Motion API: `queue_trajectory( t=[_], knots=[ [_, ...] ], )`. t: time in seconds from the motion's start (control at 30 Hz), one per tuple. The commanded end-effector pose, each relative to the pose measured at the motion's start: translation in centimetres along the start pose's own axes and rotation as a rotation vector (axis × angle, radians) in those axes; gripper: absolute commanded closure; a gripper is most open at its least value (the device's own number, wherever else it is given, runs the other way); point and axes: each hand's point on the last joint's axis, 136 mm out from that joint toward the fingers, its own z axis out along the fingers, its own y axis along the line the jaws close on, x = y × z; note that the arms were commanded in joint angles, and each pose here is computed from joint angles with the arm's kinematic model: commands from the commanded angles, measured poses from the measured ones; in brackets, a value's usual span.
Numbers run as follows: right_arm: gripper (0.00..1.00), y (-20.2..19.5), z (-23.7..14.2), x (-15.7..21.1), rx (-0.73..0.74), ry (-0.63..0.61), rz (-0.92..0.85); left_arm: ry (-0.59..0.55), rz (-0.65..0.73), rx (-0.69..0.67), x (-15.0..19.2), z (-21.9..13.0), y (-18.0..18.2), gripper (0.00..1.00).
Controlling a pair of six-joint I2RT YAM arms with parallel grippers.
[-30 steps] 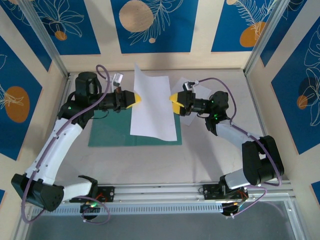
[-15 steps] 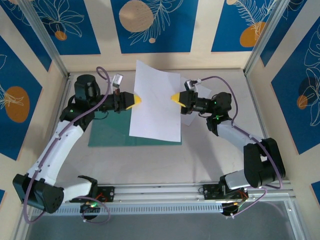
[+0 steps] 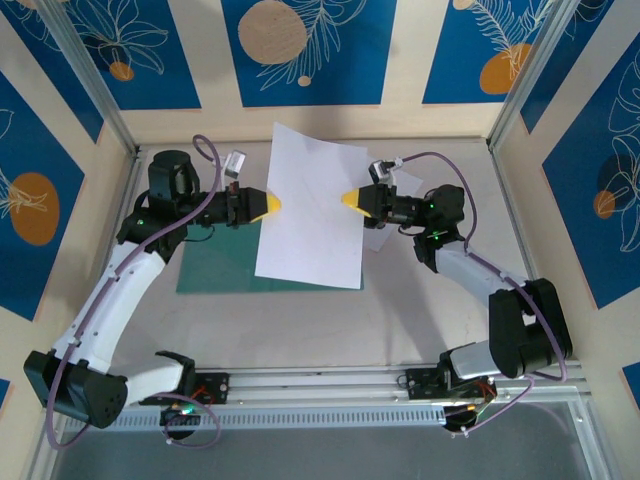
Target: Put the files into the folder
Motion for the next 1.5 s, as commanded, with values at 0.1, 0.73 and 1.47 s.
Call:
queue_trajectory(
  t=[0.1, 0.73, 1.47],
  knots=[
    [0.47, 1.2, -0.3, 0.7, 0.004, 0.019, -0.057, -0.015, 0.049, -0.011, -0.8, -0.6, -0.7, 1.0],
    [0.58, 1.1, -0.4, 1.0, 0.015, 0.029, -0.062, -0.034, 0.052, -0.033, -0.8, -1.0, -0.4, 1.0],
    [0.9, 1.7, -0.7, 1.6, 0.024, 0.049, -0.09, -0.038, 0.043, -0.01, -0.6, -1.2, -0.5, 1.0]
  ],
)
